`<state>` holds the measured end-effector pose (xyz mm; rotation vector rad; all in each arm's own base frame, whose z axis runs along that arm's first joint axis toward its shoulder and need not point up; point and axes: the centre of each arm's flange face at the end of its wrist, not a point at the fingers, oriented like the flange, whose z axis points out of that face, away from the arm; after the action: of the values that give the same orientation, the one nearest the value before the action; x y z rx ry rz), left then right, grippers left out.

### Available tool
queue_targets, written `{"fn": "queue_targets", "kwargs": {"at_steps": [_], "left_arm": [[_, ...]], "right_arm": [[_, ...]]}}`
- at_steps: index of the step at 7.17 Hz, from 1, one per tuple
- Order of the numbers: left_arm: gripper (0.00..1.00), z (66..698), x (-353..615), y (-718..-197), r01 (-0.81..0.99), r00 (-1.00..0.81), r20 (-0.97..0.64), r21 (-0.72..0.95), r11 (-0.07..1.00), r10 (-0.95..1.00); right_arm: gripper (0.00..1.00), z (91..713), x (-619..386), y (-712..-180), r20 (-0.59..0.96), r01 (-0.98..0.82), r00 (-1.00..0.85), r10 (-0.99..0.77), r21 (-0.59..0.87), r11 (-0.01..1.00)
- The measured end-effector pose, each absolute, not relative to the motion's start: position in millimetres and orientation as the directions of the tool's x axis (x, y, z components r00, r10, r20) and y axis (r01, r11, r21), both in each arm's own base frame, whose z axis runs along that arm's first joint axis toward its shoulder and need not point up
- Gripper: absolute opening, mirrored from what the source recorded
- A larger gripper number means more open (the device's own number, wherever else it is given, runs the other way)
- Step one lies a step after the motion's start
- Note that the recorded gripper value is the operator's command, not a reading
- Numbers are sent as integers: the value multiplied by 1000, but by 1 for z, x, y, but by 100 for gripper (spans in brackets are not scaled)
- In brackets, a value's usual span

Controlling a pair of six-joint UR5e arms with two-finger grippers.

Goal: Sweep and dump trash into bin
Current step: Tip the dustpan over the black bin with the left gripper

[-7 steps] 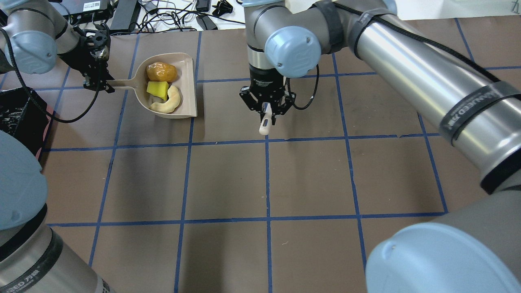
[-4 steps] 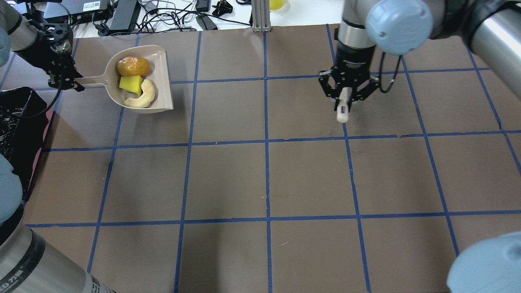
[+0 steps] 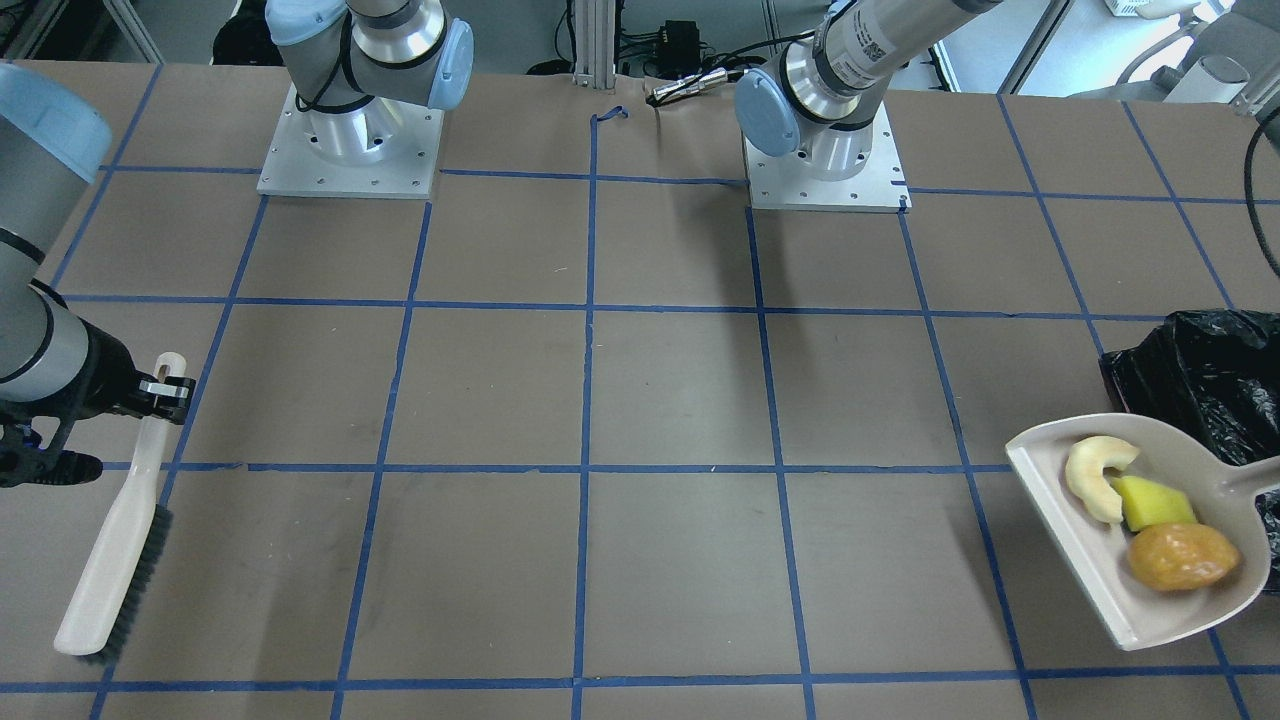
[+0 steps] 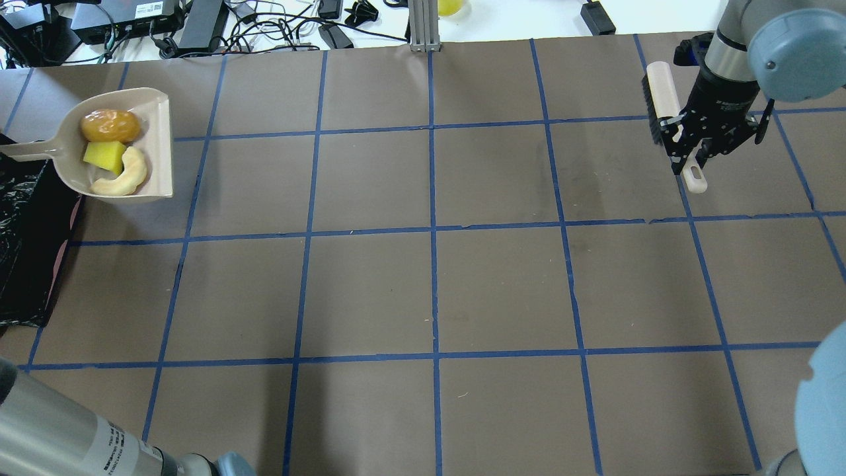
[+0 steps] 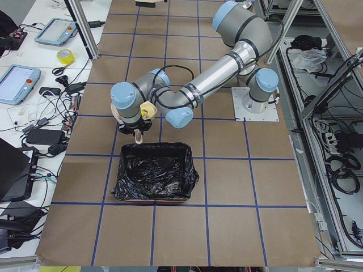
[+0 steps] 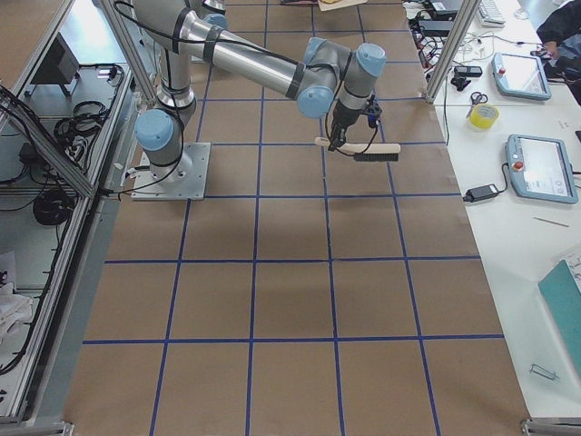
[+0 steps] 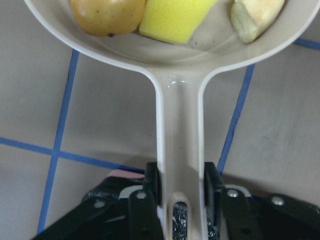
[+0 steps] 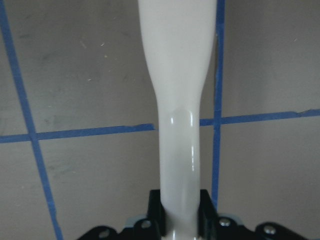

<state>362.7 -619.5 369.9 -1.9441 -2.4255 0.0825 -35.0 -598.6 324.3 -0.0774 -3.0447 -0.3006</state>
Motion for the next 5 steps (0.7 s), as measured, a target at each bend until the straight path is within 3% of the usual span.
{"fn": "queue_targets", "kwargs": {"at_steps": [5], "left_arm": [[0,427,483,-571,992,-87,-3,91,87,996]], "right_arm": [[0,256,-76,-609,103,18,-995,-3,204,979]]}}
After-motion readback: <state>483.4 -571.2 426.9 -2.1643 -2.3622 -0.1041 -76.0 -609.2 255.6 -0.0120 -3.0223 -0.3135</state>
